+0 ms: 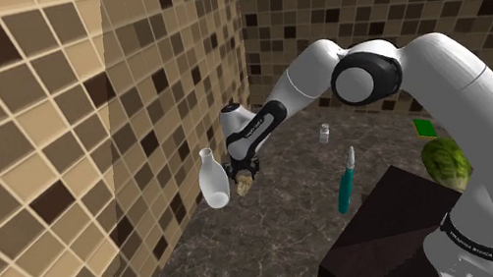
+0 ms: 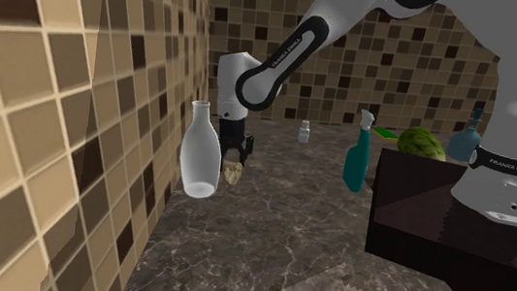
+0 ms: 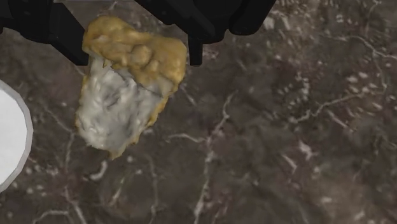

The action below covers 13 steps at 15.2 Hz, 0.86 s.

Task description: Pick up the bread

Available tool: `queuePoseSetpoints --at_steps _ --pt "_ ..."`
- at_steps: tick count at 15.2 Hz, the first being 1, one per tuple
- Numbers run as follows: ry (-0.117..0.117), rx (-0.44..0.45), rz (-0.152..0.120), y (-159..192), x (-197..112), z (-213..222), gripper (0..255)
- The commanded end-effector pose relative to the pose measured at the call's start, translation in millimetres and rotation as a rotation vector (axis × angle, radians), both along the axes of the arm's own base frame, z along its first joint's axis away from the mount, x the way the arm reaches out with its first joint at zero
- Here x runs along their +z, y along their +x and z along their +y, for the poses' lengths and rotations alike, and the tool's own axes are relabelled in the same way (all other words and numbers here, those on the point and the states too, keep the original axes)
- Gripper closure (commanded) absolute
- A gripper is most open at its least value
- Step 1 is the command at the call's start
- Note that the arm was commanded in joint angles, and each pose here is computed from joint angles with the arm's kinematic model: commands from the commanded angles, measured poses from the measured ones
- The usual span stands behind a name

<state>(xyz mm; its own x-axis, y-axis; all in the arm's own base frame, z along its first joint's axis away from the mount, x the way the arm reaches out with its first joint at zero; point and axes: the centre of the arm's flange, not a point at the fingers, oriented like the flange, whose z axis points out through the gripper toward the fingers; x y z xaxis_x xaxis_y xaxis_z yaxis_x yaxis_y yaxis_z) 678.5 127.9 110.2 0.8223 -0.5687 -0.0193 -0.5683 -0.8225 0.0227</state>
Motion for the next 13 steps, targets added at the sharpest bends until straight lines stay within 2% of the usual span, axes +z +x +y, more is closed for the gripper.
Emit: queuePoseSetpoints --at_steps 1,11,13 --pt "0.000 0.000 0.000 1.4 10.9 0.8 255" --pt "0.000 0.000 0.000 1.3 63.7 0.7 255" --pt "0.000 0.000 0.000 1.4 64.5 0.8 255"
